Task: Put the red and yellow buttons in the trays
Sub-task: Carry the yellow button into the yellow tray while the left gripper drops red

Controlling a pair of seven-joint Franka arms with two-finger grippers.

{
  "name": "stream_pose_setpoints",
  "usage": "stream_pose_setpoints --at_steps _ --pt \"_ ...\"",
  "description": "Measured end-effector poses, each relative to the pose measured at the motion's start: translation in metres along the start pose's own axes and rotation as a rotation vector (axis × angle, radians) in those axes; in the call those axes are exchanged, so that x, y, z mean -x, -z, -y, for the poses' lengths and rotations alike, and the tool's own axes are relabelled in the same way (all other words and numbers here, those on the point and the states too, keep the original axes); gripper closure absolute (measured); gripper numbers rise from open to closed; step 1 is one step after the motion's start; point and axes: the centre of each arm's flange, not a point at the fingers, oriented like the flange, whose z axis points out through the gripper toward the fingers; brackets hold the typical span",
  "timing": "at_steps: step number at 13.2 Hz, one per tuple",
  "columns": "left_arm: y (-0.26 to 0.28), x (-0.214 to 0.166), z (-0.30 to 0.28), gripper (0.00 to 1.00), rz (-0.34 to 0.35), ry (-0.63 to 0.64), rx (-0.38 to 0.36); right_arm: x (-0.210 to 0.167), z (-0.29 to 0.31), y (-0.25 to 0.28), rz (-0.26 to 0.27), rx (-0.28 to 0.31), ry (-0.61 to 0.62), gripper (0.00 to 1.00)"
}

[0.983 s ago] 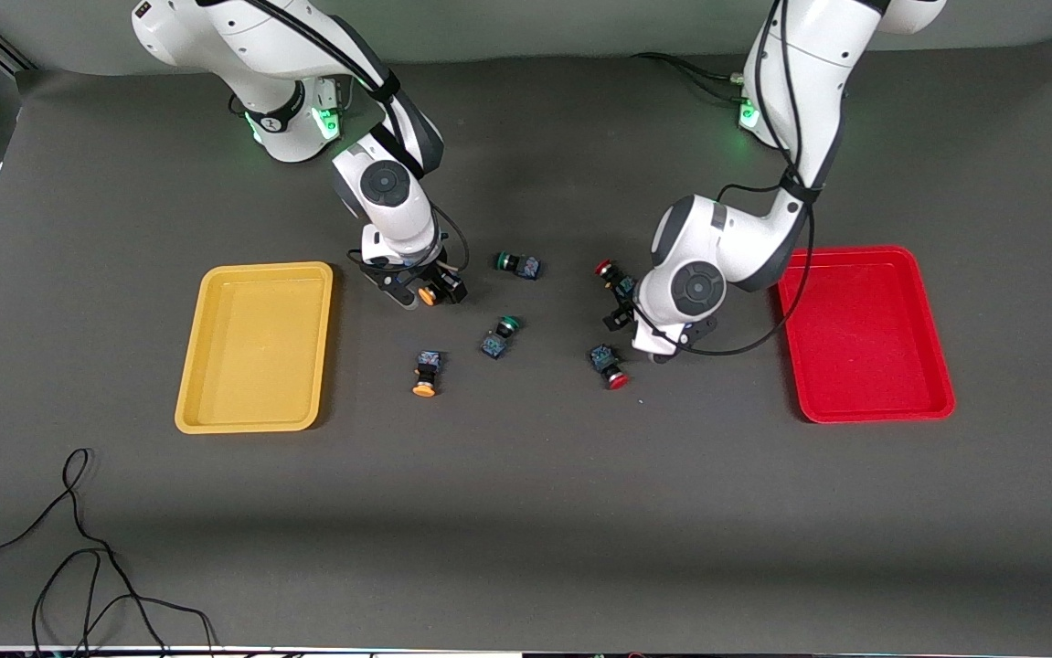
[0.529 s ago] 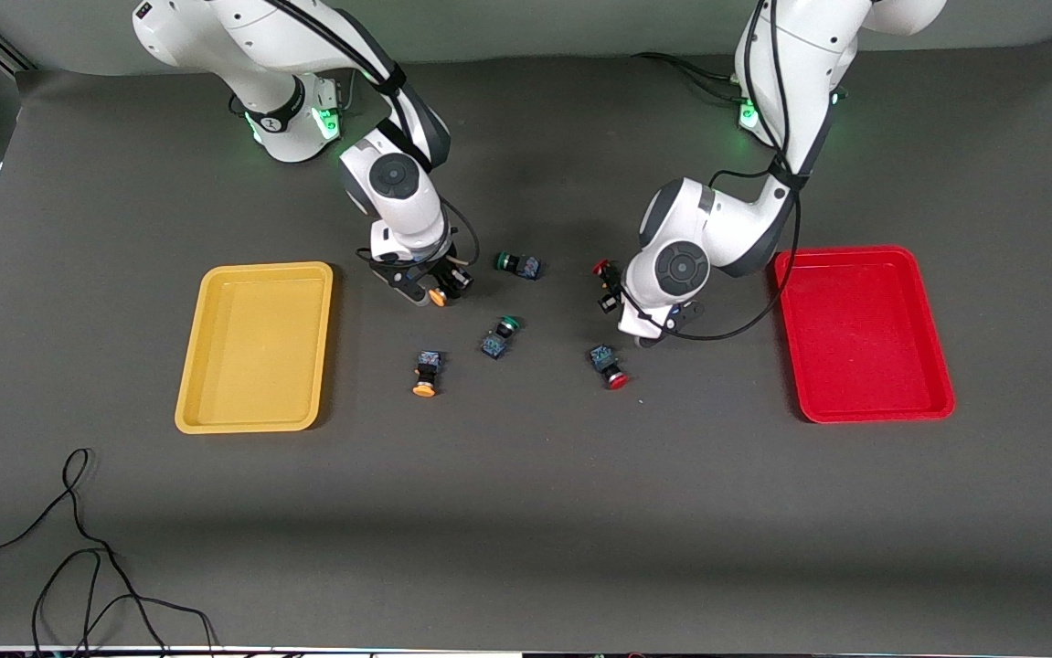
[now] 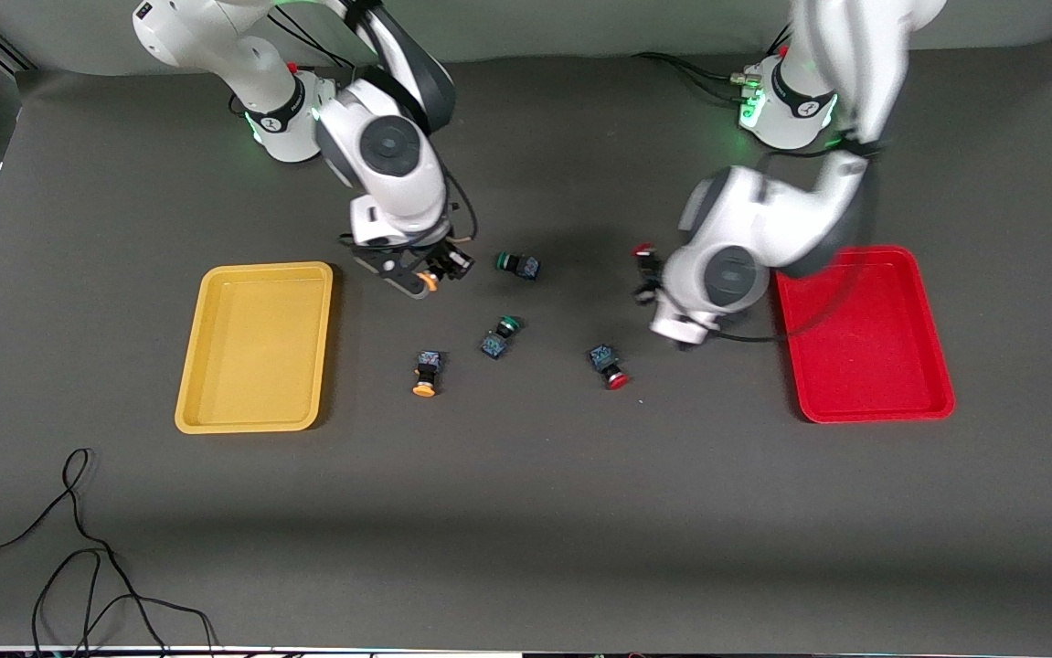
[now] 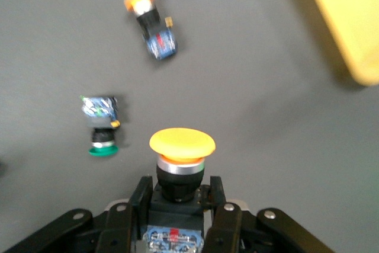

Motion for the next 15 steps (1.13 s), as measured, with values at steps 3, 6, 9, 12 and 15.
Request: stream_pose_setpoints --at_steps 3,6,9,12,15 --pt "0.046 -0.068 0.119 0.61 -0.013 -0.141 -0.009 -0.099 -0.060 0.042 0.012 -0.012 0.178 0.56" --pt "0.019 -0.115 0.192 0.61 -0.027 -0.227 -0.034 -0.197 -0.146 0.048 0.017 -0.018 0.355 0.56" --pt "-0.037 -0.132 0.208 0.61 -0.069 -0.264 -0.022 -0.267 -0.239 0.033 0.019 -0.018 0.547 0.56" --pt "-0.078 -0.137 0.202 0.61 -0.071 -0.280 -0.019 -0.298 -0.296 -0.018 -0.004 -0.040 0.643 0.56" --pt "-0.083 -0.140 0.201 0.33 -0.069 -0.280 -0.020 -0.308 -0.315 -0.101 0.025 -0.085 0.710 0.56"
